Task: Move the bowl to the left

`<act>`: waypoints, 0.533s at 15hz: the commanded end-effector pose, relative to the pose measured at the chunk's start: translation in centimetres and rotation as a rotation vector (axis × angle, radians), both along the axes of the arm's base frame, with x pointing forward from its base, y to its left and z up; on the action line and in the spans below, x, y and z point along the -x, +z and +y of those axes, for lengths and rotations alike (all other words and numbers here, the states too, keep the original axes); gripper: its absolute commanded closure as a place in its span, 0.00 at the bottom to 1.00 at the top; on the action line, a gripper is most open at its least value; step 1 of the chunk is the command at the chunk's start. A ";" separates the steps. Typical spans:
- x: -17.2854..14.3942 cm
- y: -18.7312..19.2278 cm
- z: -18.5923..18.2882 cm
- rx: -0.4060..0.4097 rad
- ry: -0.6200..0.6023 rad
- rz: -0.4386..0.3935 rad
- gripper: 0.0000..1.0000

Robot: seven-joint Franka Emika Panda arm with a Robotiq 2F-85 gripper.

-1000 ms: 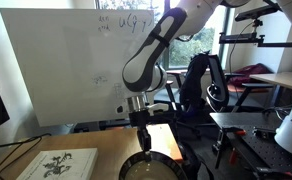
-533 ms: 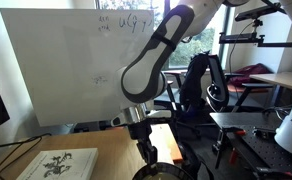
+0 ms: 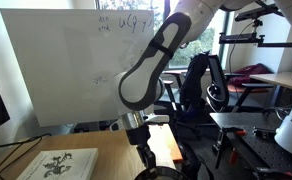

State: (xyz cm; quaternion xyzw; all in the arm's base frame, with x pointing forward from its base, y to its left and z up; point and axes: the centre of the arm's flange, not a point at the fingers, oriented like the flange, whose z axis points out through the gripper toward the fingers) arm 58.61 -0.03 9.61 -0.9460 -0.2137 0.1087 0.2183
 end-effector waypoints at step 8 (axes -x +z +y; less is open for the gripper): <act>-2.9 2.0 -0.8 0.016 -0.140 0.106 0.50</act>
